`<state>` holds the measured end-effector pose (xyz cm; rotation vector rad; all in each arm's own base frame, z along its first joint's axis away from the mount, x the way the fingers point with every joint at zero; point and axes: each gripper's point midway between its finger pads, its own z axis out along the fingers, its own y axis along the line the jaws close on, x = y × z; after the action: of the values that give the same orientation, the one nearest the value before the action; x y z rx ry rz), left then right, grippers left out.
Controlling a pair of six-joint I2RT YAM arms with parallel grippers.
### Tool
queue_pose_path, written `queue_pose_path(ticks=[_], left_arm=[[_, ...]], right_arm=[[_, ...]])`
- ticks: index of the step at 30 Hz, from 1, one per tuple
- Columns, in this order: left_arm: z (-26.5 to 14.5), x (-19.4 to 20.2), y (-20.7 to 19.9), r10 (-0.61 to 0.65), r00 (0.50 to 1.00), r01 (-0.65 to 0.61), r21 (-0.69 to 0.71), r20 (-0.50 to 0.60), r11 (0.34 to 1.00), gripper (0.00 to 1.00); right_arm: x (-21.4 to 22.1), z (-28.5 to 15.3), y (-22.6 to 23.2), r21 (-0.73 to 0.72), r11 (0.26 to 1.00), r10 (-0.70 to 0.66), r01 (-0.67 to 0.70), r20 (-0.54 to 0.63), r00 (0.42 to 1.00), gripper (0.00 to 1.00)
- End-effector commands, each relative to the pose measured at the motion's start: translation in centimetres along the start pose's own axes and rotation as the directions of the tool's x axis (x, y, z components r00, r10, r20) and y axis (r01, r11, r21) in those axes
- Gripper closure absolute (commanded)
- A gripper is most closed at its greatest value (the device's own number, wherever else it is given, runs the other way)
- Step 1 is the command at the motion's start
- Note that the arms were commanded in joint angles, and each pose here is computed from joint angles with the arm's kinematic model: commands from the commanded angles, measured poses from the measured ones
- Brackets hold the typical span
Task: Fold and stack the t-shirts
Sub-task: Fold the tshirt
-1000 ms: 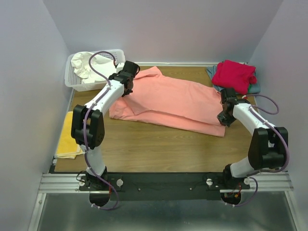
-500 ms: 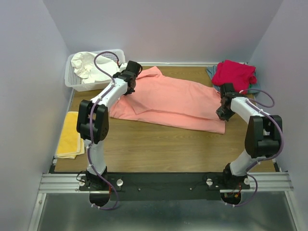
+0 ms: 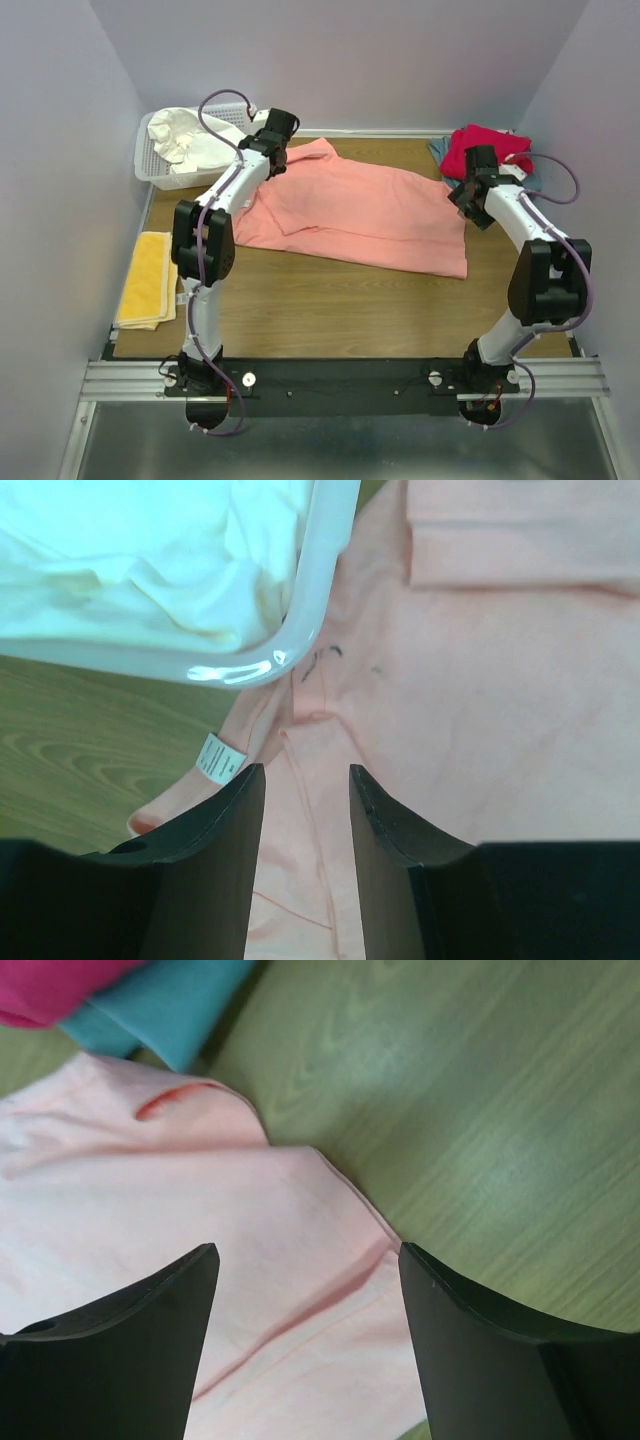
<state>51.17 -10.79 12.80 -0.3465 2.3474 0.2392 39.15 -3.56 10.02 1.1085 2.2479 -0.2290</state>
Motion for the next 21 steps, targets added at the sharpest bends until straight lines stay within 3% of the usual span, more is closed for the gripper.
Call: queue_pose_path(ticks=[1, 3, 13, 21], left_arm=[[-2.2, -5.8, 0.1, -0.073, 0.986, 0.072, 0.006, 0.151, 0.997, 0.51], [-2.8, -5.3, 0.3, -0.06, 0.989, 0.058, 0.018, 0.135, 0.998, 0.51], [-6.2, 6.5, 6.3, -0.012, 0.998, 0.013, 0.006, -0.053, 1.0, 0.51], [-3.6, 10.1, 7.6, -0.028, 0.987, 0.023, -0.038, -0.156, 0.999, 0.52]], right_arm=[[-2.1, -1.0, 0.4, -0.024, 0.999, -0.038, 0.039, 0.051, 0.998, 0.19], [-1.6, -1.6, 0.3, -0.05, 0.997, -0.055, 0.057, 0.036, 0.998, 0.2], [5.3, -5.5, 1.5, -0.232, 0.947, -0.242, 0.221, -0.064, 0.968, 0.22], [13.0, -4.8, 1.9, -0.271, 0.91, -0.375, 0.313, -0.218, 0.901, 0.24]])
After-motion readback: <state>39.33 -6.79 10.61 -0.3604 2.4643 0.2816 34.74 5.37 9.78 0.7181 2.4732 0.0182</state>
